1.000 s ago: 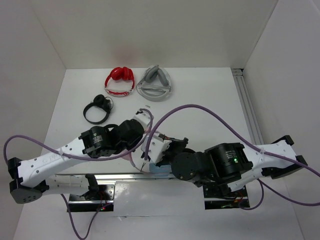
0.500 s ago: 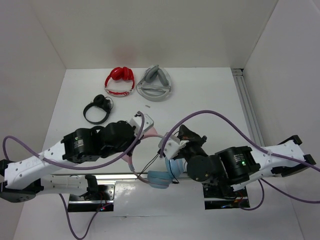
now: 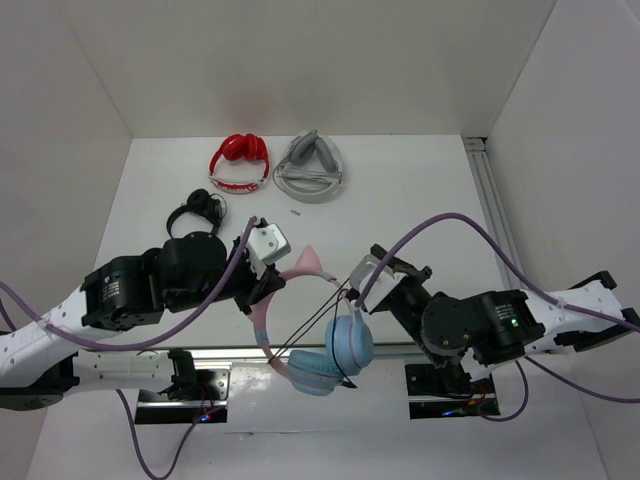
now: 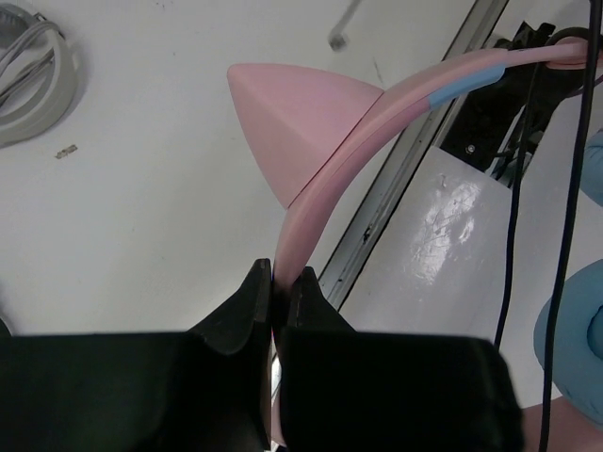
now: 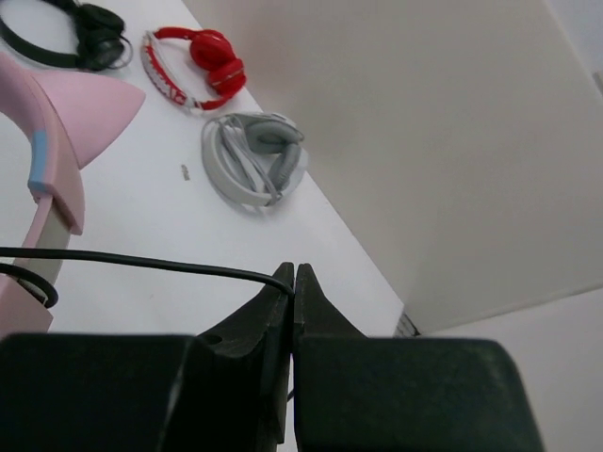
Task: Wrap the headphones
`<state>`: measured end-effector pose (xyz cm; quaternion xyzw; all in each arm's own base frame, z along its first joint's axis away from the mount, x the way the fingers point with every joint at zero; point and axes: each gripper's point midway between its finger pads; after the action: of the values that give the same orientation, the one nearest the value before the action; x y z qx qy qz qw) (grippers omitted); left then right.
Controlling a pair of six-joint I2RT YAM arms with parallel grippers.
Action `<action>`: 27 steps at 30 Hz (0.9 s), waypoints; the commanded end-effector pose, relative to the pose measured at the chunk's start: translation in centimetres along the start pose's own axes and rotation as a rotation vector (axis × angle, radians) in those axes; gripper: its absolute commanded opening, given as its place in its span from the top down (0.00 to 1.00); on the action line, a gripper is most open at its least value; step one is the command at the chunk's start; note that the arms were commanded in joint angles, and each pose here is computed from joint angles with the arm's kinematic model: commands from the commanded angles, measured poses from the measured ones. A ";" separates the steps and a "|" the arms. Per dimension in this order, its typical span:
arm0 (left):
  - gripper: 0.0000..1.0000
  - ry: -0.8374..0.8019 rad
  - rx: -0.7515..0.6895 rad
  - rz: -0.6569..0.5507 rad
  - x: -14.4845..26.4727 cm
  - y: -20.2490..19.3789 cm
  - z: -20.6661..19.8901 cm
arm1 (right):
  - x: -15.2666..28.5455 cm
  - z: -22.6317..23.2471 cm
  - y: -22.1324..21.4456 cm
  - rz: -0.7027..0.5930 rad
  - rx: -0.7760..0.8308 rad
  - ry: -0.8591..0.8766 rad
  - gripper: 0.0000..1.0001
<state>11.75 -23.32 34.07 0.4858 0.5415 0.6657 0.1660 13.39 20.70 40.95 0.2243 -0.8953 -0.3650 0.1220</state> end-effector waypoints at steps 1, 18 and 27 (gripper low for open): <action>1.00 -0.103 -0.029 -0.065 1.5 1.8 -1.6 | 0.6 -1.7 0.1 -0.047 -0.191 -0.007 0.99; 1.00 -0.016 0.131 -0.327 3.9 7.5 0.0 | 0.3 2.8 2.2 -0.259 -0.556 0.108 0.97; 1.00 0.073 0.215 -0.366 3.6 7.8 1.5 | -6.2 -0.5 0.5 -0.023 -0.644 -0.228 0.99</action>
<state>12.71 -22.10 37.83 0.4250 0.6091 0.6431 0.1867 16.10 25.41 39.79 0.1872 -0.7740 -0.5935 0.1165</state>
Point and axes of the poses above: each gripper's point midway between its finger pads, its own x axis back along the fingers, its own z axis along the line the jaws close on, y = z × x, and after that the axes turned 2 degrees about x, right-handed
